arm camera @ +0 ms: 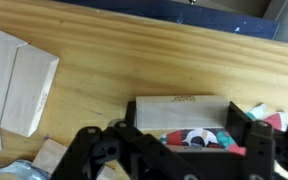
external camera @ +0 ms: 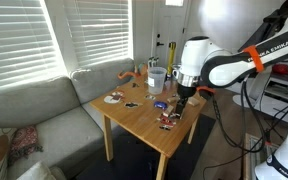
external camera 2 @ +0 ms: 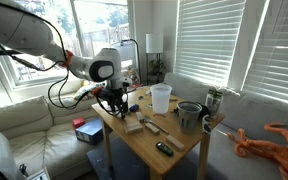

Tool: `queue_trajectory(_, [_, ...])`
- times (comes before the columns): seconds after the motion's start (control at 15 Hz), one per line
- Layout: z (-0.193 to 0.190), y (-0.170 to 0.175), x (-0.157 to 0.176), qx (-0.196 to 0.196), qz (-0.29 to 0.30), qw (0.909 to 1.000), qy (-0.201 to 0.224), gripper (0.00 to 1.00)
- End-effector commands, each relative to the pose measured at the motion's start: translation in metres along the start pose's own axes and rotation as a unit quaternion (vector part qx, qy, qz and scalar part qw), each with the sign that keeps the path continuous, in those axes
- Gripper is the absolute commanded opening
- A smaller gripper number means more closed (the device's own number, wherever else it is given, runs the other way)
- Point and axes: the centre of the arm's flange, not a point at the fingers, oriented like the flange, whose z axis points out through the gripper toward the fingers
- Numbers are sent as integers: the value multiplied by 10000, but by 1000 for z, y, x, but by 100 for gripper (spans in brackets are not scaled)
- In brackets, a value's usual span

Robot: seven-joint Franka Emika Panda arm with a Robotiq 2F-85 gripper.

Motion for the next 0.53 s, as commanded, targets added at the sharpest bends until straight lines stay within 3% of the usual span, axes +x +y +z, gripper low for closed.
queue_trajectory(0.0, [-1, -7, 9, 177, 247, 9995, 89, 59])
queue_trajectory(0.47, [1, -11, 11, 350, 439, 9984, -3, 59])
